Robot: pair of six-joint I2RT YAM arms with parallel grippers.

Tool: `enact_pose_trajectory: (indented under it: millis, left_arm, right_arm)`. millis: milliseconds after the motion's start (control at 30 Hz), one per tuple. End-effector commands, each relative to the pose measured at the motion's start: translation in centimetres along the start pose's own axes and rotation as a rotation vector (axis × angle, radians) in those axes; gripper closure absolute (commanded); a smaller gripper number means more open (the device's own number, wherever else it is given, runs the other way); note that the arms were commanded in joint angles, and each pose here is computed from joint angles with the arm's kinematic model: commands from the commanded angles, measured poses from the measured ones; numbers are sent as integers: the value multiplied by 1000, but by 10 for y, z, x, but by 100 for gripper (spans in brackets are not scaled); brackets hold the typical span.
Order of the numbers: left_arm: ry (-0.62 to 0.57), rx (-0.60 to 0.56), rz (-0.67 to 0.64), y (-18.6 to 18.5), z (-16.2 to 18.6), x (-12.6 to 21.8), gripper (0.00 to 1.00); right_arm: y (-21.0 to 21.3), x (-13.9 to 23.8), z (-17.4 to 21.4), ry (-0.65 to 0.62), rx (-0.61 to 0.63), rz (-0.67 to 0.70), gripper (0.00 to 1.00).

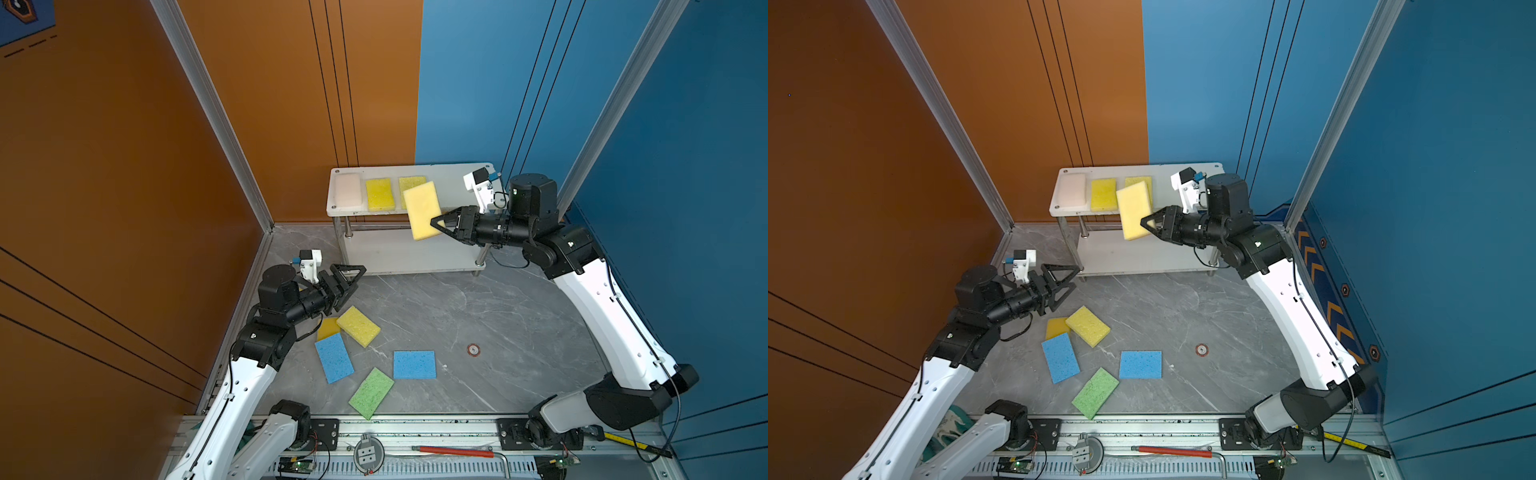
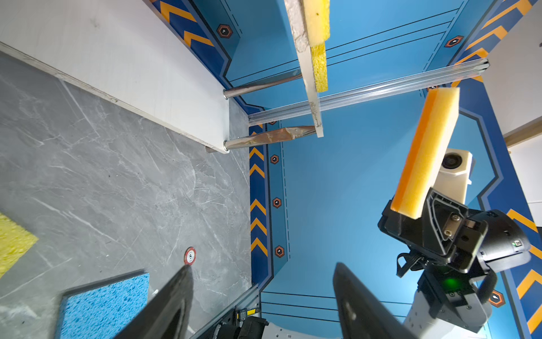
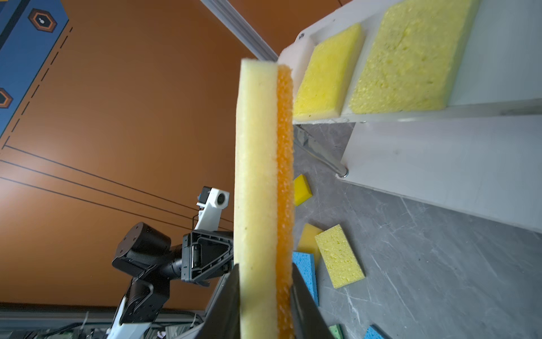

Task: Place and organize the cleaning sponges onto the shelf
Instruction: 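Carry the foam sponge onto the top shelf with the right gripper while left withdraws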

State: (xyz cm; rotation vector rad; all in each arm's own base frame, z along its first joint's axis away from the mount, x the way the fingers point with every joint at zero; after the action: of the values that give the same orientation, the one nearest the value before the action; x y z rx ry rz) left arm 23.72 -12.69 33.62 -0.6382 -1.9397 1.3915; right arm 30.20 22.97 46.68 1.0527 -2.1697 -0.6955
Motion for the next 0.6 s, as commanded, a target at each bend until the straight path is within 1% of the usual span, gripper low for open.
enact_pose_trajectory:
  millis: [0,133,267,567]
  left_arm:
    - [18,-18,-37,7,4,6,24]
    - [32,-21,-81,14,6,8,24]
    - [51,-24,-119,20,9,11,24]
    - [72,-1,-139,29,12,13,23]
  right_arm:
    - [-15,12,-18,-69,52,110,74]
    - [-28,21,-38,-130,51,156,74]
    - [-40,26,-52,-159,41,176,75]
    - [-62,17,-70,-146,21,187,75]
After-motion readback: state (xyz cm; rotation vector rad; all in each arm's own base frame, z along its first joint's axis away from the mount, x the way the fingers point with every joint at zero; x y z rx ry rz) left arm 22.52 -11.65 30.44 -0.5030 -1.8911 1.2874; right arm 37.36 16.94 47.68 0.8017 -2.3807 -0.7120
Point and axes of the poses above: each gripper's point midway between its finger pads, its own x axis back along the fingers, its own y axis along the line the jaws close on, z = x × y, the point moved 4 cm from there along x, back along the fingers, and after that the axes turned 2 degrees about x, right-handed, at the moved point
